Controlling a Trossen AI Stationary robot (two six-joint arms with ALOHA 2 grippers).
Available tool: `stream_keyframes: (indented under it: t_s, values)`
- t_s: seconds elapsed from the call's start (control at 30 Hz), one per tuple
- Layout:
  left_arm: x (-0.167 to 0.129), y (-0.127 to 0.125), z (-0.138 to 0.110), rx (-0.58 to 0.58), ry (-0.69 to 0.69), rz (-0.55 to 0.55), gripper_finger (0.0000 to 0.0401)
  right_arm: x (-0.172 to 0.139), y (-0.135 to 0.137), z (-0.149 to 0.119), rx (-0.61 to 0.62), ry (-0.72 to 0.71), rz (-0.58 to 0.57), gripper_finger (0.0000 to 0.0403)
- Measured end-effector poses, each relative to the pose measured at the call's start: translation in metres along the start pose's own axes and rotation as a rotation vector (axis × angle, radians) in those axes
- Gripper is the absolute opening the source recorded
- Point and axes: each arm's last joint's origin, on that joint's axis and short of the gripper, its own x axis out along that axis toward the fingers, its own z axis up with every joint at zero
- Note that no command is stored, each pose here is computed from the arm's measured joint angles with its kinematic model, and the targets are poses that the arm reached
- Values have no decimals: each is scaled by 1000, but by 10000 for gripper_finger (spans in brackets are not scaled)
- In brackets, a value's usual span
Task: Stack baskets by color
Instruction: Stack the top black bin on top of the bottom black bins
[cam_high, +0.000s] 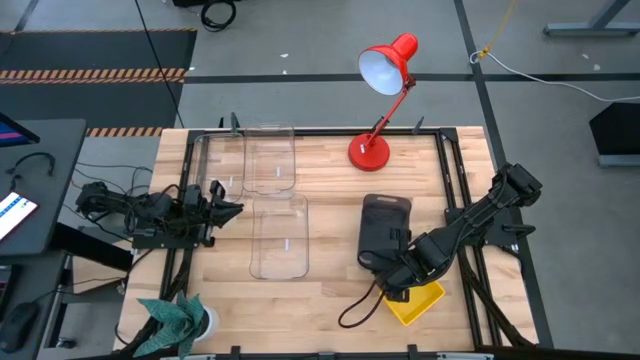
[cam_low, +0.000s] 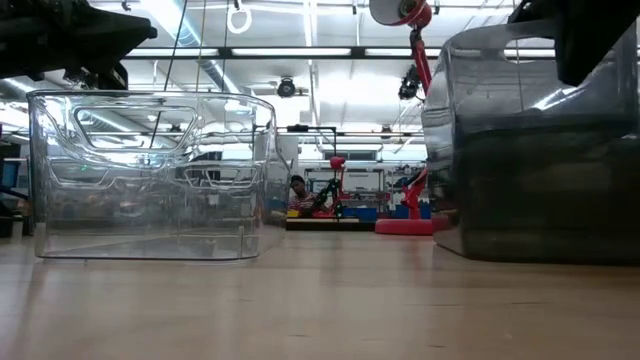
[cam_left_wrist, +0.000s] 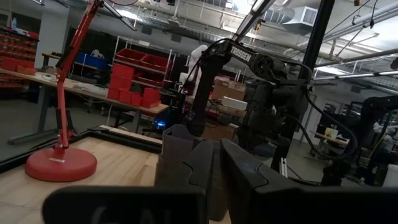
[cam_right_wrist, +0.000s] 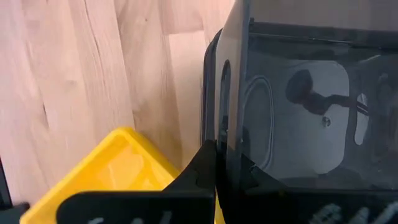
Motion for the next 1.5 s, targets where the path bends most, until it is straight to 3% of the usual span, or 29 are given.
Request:
stream_keyframes:
  t_s: [0.4,0.73,1.03,1.5]
  values:
    - [0,0,0,0,0,0,33,1,0,5,47,-51,-4,3]
    - [0,0,0,0,0,0,28,34,-2,0,70,-76,61,3]
    - [0,0,0,0,0,1,36,41,-6,2,70,-52,61,5]
    - [0,0,0,0,0,0,29,36,-18,16,168,-45,86,126]
